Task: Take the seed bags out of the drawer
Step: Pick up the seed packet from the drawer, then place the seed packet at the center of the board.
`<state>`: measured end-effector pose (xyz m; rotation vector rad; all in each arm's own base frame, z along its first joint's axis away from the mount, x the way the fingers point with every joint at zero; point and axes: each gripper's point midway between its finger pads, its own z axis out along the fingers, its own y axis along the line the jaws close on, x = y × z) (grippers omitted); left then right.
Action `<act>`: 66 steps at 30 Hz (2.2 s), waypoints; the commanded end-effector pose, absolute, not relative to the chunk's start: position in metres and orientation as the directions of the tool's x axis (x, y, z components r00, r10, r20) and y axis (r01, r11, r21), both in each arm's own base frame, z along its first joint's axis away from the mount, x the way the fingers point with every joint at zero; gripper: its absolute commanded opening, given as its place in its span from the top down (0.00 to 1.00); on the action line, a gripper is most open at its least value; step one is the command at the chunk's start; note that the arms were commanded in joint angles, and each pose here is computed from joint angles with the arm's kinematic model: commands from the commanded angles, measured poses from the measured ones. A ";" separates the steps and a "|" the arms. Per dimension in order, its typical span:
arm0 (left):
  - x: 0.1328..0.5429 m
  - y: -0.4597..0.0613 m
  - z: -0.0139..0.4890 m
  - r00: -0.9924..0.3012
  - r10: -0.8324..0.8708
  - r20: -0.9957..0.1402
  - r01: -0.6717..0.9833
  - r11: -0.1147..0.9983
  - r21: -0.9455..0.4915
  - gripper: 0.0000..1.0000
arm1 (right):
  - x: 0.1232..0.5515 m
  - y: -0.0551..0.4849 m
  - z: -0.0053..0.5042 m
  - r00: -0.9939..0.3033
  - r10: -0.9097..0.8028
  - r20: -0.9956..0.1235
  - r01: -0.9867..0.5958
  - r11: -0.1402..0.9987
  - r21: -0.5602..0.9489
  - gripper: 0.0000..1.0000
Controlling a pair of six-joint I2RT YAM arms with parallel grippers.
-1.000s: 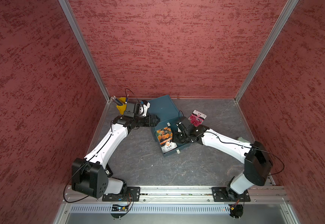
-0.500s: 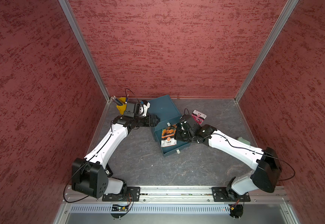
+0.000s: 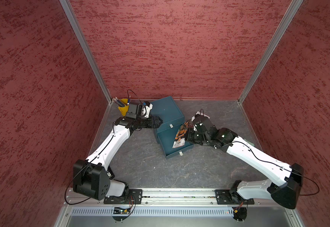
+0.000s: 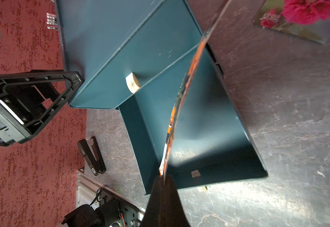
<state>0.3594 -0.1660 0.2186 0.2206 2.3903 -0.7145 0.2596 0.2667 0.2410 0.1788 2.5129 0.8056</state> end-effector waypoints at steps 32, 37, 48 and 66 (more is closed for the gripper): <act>0.356 -0.170 0.211 -0.810 0.026 -0.586 0.332 0.843 -0.422 0.03 | 0.377 0.053 0.231 -0.604 0.622 -0.499 0.351 0.769 0.534 1.00; 0.356 -0.171 0.210 -0.811 0.028 -0.584 0.334 0.842 -0.424 0.03 | 0.384 0.043 0.187 -0.617 0.649 -0.445 0.407 0.747 0.526 1.00; 0.357 -0.170 0.210 -0.810 0.030 -0.585 0.334 0.844 -0.420 0.03 | 0.359 0.027 0.116 -0.668 0.666 -0.331 0.521 0.737 0.430 1.00; 0.357 -0.170 0.210 -0.815 0.034 -0.578 0.332 0.846 -0.418 0.03 | 0.338 0.012 0.101 -0.692 0.654 -0.307 0.572 0.755 0.321 0.51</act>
